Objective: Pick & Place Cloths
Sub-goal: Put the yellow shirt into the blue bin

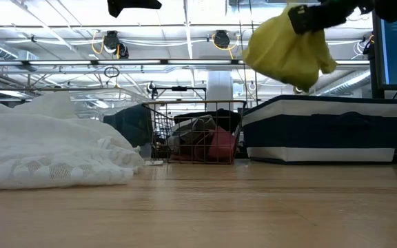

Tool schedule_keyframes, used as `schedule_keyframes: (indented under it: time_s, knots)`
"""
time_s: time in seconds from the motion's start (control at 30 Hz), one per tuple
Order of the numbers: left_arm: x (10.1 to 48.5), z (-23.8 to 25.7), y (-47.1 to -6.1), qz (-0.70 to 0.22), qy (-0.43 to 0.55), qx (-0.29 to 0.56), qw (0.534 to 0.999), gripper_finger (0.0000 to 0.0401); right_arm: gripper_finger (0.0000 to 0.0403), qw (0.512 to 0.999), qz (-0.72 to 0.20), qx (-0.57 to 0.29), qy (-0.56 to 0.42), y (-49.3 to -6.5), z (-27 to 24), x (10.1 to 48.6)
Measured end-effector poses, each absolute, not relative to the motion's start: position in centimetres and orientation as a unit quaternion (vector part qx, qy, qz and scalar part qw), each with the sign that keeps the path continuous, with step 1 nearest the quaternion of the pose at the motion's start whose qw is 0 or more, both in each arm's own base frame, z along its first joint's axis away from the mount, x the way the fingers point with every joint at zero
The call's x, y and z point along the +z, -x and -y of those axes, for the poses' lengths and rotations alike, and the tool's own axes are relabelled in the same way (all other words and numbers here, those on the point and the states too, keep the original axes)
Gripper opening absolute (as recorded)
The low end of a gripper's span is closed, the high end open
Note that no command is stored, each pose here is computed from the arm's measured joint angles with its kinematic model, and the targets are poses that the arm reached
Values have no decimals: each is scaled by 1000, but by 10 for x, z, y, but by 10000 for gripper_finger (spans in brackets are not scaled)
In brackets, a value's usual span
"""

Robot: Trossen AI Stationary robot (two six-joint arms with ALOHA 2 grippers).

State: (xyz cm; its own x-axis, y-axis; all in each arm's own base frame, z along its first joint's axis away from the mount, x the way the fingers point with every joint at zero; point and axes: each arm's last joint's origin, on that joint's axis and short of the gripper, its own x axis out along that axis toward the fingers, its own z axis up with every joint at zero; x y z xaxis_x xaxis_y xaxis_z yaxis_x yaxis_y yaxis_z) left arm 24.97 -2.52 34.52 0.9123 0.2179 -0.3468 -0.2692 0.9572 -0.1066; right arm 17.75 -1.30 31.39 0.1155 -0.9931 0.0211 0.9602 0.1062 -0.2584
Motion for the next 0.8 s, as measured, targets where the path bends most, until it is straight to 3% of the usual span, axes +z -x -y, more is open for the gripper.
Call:
schedule_keyframes:
  time_s: [0.3,0.57,0.8]
  knots:
    - [345,25,-250,-168,76,125,975,218,55,811,40,-563,153,-187,5,363]
    - [345,25,-250,-168,75,126,975,218,55,809,-46,-546,211,-206,16,404]
    - [345,25,-250,-168,76,125,975,218,55,787,-116,-568,209,-212,39,411]
